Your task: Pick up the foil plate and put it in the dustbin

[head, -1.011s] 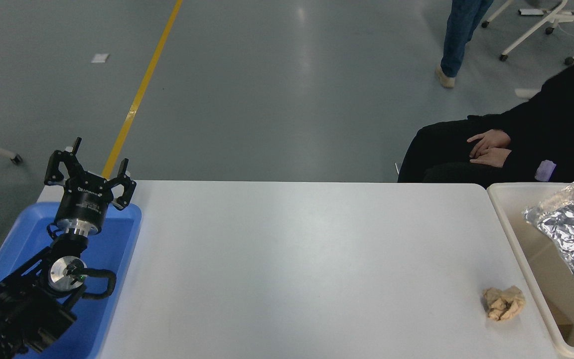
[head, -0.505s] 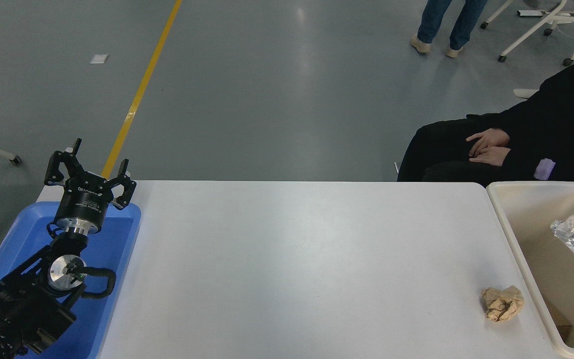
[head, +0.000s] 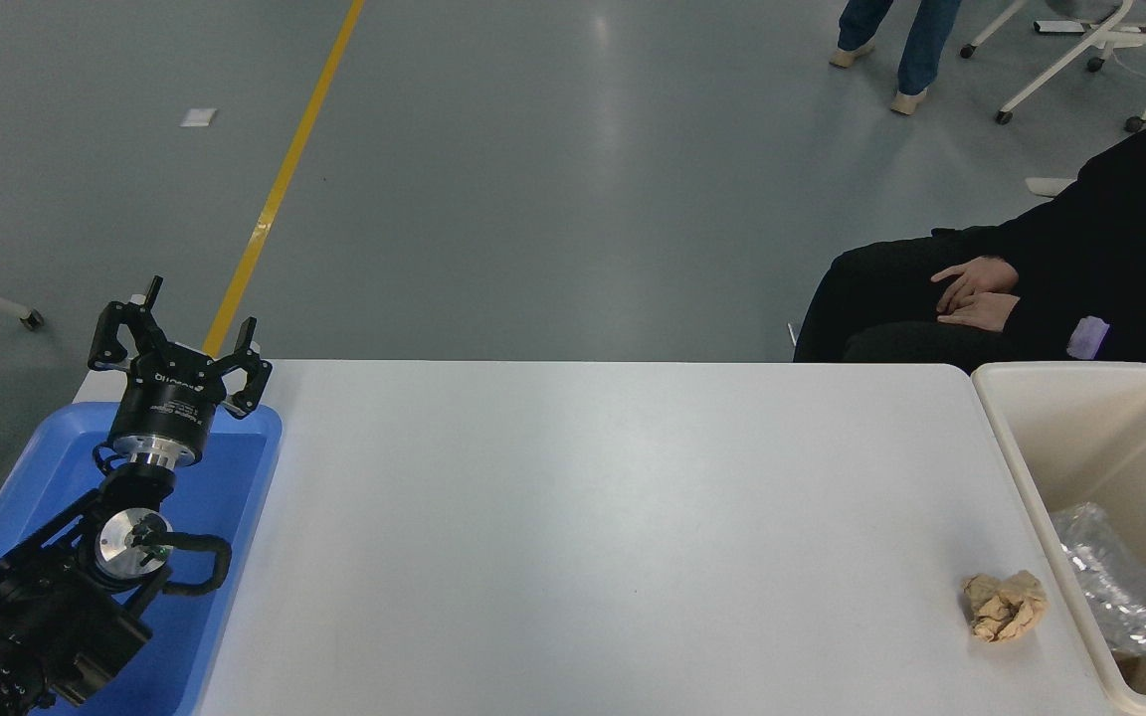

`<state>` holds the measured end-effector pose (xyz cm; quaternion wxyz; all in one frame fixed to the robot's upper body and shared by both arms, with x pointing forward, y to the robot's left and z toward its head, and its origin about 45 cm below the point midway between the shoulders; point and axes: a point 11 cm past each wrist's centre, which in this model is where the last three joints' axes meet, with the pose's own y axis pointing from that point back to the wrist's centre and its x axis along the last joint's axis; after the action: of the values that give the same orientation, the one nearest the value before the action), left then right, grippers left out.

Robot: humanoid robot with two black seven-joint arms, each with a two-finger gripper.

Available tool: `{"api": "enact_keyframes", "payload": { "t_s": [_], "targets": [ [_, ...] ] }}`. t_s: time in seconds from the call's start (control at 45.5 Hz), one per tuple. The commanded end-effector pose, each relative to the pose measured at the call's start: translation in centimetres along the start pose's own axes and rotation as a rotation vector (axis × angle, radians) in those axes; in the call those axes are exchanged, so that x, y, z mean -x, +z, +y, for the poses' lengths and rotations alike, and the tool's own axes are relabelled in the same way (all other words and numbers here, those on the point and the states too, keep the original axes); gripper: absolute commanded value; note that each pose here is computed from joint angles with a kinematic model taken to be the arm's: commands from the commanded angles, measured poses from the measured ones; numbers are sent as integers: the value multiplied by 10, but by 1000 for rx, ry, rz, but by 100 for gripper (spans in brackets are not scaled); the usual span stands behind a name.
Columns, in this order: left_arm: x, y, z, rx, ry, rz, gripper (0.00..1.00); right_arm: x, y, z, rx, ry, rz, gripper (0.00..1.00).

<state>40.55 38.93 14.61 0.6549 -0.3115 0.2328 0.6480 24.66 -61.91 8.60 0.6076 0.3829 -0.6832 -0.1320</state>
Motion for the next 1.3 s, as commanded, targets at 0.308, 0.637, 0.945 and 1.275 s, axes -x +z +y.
{"api": "enact_keyframes", "payload": {
  "t_s": [0.308, 0.637, 0.945, 1.275],
  "targets": [
    [0, 0, 0, 0, -1, 1, 99, 16, -37, 75, -60, -371, 162, 100],
    [0, 0, 0, 1, -1, 0, 99, 0, -104, 156, -134, -727, 387, 100],
    [0, 0, 0, 0, -1, 1, 99, -29, -214, 264, -219, -819, 776, 100],
    [0, 0, 0, -1, 0, 0, 99, -14, -259, 356, -346, -735, 1028, 100]
  ]
}}
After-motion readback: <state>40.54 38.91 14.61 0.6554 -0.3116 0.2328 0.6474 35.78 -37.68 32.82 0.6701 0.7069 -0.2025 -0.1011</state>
